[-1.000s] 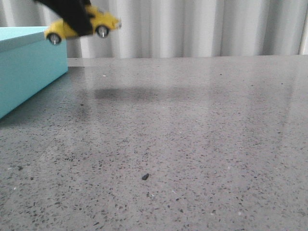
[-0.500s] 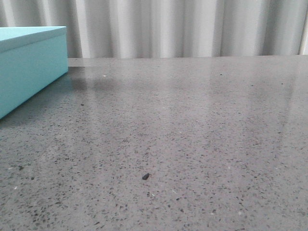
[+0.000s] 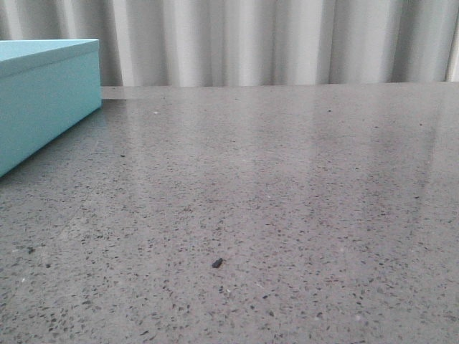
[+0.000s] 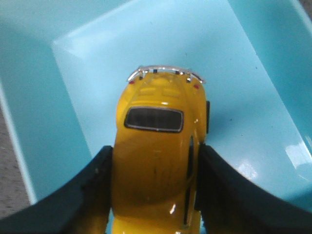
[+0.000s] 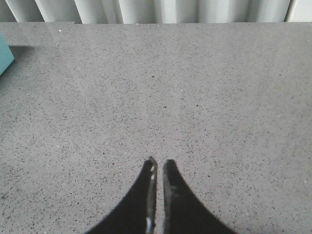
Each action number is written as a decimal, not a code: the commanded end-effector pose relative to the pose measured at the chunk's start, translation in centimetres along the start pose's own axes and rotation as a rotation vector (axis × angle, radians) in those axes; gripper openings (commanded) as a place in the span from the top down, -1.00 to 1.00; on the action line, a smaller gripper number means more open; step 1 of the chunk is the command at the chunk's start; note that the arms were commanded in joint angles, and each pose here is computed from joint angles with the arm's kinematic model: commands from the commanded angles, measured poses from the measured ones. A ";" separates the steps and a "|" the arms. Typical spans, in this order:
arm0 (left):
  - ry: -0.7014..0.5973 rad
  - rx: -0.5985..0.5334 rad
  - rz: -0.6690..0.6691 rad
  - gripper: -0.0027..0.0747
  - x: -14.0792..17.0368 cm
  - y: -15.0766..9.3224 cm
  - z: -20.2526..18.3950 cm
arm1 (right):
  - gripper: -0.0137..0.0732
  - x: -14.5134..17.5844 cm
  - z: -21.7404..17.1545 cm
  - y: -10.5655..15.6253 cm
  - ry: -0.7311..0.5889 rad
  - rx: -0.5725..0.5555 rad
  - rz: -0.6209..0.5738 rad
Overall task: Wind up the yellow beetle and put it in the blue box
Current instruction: 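Lift the beetle with the left gripper and carry it over the box, then lower the beetle into the blue box and open the left gripper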
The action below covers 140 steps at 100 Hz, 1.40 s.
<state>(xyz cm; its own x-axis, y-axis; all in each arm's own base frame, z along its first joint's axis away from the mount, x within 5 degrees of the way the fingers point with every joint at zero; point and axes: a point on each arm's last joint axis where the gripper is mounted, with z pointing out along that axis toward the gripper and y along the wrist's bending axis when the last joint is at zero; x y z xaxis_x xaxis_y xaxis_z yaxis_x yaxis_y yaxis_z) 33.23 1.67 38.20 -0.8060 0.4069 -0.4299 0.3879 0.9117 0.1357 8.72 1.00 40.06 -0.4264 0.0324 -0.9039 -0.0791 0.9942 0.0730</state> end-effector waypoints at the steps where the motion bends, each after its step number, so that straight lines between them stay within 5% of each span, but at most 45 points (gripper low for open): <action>1: -0.039 0.022 -0.028 0.59 0.0 -0.2 0.0 | 0.78 -1.3 -0.5 0.1 -0.096 -0.005 -0.010; 64: 0.087 0.169 -0.092 0.51 -0.6 0.1 9.2 | 0.78 0.1 0.5 0.0 -0.024 -0.002 -0.008; 90: 0.093 0.175 -0.094 -0.05 -0.5 0.1 9.5 | 0.78 0.1 0.5 0.0 -0.024 -0.007 -0.003; 140: -0.024 0.174 -0.103 0.02 -1.4 -0.2 7.3 | 0.78 -0.1 0.5 0.1 -0.051 -0.009 -0.003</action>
<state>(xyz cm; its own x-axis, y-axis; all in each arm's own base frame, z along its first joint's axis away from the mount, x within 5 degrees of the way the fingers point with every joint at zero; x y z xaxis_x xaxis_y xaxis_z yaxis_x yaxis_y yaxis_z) 38.32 0.85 28.34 -0.8889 0.3250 -0.3229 0.3734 0.9223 -0.0997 9.09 1.12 38.69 -0.4655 0.0335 -0.8844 -0.0797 0.9936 0.0796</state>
